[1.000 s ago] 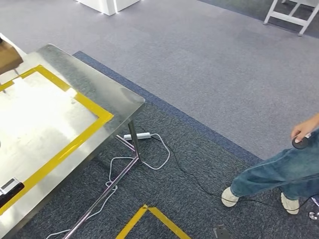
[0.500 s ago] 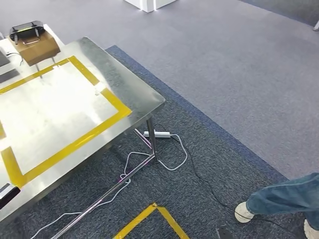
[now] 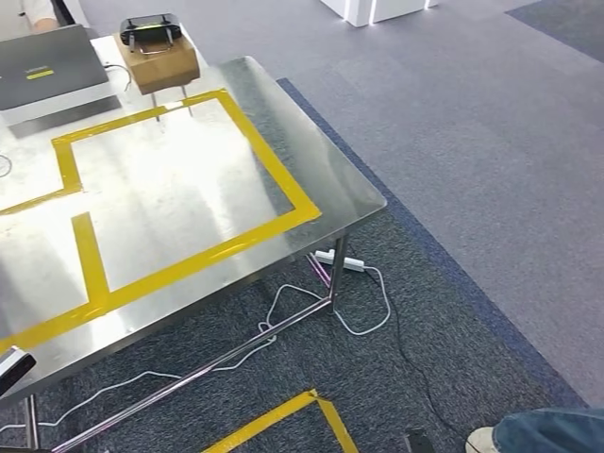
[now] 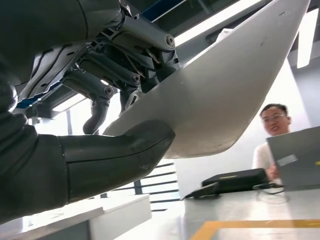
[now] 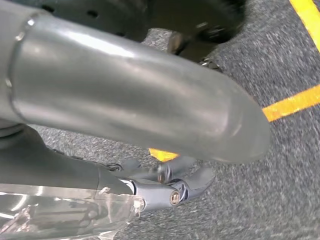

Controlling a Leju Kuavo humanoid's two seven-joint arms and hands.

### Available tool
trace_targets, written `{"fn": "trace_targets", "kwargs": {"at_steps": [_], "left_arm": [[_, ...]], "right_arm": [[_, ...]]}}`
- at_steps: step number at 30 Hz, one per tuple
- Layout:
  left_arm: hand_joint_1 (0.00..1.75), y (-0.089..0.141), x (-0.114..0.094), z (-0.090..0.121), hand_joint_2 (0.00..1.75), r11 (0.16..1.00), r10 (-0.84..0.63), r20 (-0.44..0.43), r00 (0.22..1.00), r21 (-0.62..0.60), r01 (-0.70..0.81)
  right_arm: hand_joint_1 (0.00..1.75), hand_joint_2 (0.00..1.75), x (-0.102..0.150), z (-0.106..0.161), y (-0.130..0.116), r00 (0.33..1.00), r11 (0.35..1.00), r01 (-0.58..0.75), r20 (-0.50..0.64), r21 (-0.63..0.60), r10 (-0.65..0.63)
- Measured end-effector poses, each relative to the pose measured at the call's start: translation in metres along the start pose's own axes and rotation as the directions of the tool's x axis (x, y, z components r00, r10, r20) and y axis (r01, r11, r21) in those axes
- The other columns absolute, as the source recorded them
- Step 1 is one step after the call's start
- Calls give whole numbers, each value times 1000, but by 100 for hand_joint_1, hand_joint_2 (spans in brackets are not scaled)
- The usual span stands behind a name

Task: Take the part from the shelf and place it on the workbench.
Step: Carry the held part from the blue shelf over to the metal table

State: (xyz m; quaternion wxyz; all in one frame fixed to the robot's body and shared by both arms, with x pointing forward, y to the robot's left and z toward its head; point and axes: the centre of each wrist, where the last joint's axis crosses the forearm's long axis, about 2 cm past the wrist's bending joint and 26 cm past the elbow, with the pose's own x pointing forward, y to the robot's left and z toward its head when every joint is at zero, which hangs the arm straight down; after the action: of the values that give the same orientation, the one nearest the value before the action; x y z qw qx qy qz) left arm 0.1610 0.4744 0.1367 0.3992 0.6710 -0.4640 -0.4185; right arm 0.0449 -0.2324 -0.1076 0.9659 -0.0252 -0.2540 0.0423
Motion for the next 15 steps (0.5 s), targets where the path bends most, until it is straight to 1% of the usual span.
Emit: {"fn": "trace_targets", "kwargs": {"at_steps": [6, 10, 15], "left_arm": [[145, 0, 0, -1, 175, 1000, -7, 5, 1000, -4, 7], [145, 1, -3, -2, 175, 1000, -27, 14, 1000, -10, 27], [145, 2, -5, -9, 175, 999, -39, 39, 998, -9, 40]], "right_arm": [[0, 0, 0, 0, 0, 1000, 1000, 1, 1, 3, -1], [0, 0, 2, -1, 0, 1000, 1000, 3, 7, 11, -3], [0, 0, 2, -1, 1, 1000, 1000, 1, 6, 16, -1]]}}
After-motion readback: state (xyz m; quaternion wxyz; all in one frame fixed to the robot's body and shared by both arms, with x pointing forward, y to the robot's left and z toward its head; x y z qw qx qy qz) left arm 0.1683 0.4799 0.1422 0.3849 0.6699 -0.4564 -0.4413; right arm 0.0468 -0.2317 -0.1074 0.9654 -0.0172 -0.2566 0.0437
